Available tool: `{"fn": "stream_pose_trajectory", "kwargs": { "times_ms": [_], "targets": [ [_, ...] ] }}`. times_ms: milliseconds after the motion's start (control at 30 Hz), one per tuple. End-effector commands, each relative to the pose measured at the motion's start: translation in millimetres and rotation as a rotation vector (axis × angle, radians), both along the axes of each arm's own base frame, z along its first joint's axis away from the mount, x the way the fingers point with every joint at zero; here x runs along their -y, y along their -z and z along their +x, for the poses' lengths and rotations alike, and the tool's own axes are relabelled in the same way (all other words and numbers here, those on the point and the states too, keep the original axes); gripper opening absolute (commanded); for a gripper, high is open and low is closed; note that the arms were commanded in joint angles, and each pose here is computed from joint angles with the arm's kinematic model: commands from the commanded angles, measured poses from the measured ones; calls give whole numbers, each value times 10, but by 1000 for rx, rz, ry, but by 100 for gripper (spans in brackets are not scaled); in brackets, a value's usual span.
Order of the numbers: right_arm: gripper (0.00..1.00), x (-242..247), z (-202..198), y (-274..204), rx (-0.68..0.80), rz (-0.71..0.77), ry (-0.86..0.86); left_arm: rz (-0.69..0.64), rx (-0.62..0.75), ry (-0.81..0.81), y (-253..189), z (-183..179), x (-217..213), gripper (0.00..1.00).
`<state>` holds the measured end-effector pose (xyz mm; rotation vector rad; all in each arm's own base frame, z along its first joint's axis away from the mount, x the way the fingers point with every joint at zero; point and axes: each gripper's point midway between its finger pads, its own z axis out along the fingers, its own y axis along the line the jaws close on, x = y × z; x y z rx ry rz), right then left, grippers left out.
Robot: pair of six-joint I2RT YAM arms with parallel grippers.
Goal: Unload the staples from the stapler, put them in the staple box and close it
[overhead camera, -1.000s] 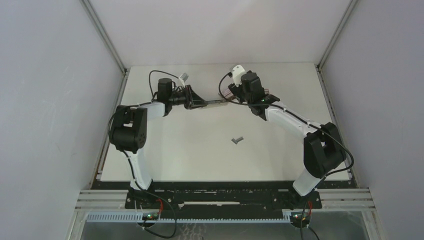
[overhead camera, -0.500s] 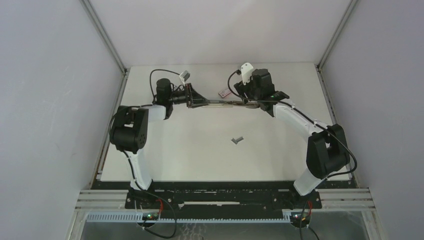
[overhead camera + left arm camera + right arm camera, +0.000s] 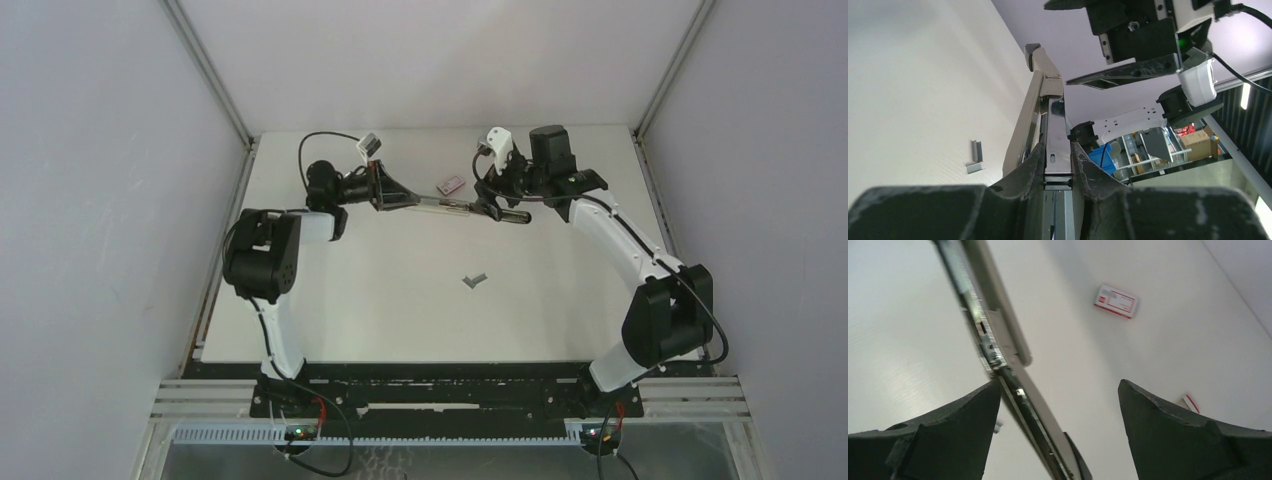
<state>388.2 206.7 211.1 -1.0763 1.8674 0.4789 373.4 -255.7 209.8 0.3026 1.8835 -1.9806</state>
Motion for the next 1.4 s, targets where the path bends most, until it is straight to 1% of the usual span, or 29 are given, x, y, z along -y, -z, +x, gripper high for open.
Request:
{"fn": "stream_pose_trajectory", "kwargs": {
  "times_ms": [0,100,167,200,333,433,467,633,900,1100,1233,1333,1367],
  "targets": [
    [88,-120,-231,-119,-52,27,-165,31,55,-36,-44,21,15,0],
    [88,-127,-251,-86,-93,28,-188,158,45,-80,203,70,-5,0],
    [89,-137,-315,-32,-141,24,-220,230,93,-81,284,80,-17,0],
    [90,-153,-345,-21,-161,28,-238,250,95,-79,309,72,-26,0],
    [91,-183,-419,72,-233,19,-291,272,134,-72,333,63,-33,0],
    [94,-197,-469,158,-291,7,-326,302,165,-63,385,55,-50,0],
    [96,-202,-482,181,-306,4,-339,305,170,-59,402,50,-47,0],
    [98,-212,-515,348,-371,-23,-380,300,184,-21,472,-20,6,0],
    [99,-281,-579,540,-435,-24,-458,240,237,73,379,-256,132,0],
    [99,-296,-549,630,-461,-48,-493,162,282,72,138,-293,183,0],
    [98,-303,-566,636,-478,-46,-518,78,309,65,-112,-333,209,0],
    [99,-306,-574,636,-483,-44,-532,-33,314,77,-324,-402,230,0],
    [98,-305,-582,633,-485,-43,-539,-65,266,103,-396,-449,224,0]
  ]
}}
